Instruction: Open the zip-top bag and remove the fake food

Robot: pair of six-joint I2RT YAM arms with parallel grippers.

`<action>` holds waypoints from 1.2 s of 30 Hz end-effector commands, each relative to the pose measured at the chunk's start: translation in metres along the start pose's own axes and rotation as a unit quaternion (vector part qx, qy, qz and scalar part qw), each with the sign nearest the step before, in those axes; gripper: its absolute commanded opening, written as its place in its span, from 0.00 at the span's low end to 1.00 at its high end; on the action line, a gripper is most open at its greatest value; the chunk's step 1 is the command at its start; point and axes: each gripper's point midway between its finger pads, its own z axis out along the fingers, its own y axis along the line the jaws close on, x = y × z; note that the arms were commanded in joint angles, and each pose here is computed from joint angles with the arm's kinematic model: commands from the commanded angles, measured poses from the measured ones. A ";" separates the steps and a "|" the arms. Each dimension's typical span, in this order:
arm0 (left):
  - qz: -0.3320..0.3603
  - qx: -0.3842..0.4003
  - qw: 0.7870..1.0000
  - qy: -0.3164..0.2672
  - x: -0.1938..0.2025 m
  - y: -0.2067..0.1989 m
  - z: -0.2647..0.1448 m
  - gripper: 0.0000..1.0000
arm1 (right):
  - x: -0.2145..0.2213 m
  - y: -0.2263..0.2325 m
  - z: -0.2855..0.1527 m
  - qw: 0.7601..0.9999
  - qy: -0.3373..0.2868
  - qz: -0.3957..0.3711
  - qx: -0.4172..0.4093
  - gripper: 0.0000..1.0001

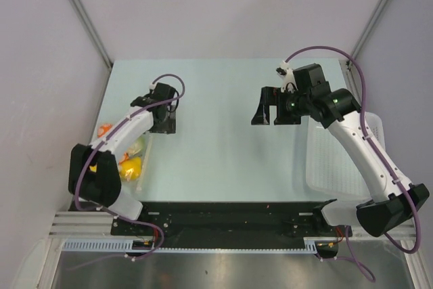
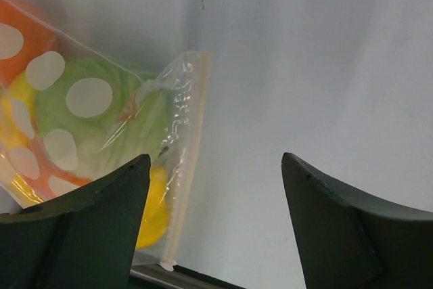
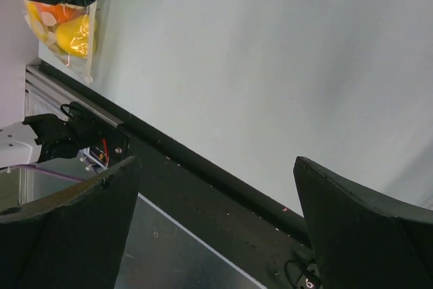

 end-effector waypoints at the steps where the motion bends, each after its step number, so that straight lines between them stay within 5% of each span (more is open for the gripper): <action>1: 0.017 -0.076 0.996 -0.036 -0.018 0.009 0.020 0.79 | -0.004 0.004 -0.001 0.999 -0.006 -0.030 -0.015 1.00; 6: 0.029 -0.136 0.989 -0.057 -0.024 0.009 0.045 0.70 | -0.002 0.007 -0.001 0.999 -0.001 -0.031 -0.023 1.00; 8: 0.031 -0.166 0.984 -0.054 -0.022 0.013 0.055 0.56 | 0.001 0.011 -0.002 0.999 0.001 -0.036 -0.029 1.00; 20: 0.041 -0.237 0.970 -0.031 0.006 0.023 0.082 0.51 | 0.014 0.029 -0.001 0.996 0.018 -0.069 -0.049 1.00; 24: 0.035 -0.244 0.968 -0.038 0.009 0.028 0.080 0.31 | 0.019 0.032 -0.005 0.996 0.016 -0.070 -0.055 1.00; 27: 0.025 -0.240 0.970 -0.042 0.005 0.031 0.070 0.01 | 0.026 0.029 -0.005 0.997 0.018 -0.059 -0.053 1.00; 36: -0.065 -0.112 0.990 -0.053 -0.018 0.015 0.000 0.00 | 0.053 0.022 0.030 0.996 0.012 -0.052 -0.075 1.00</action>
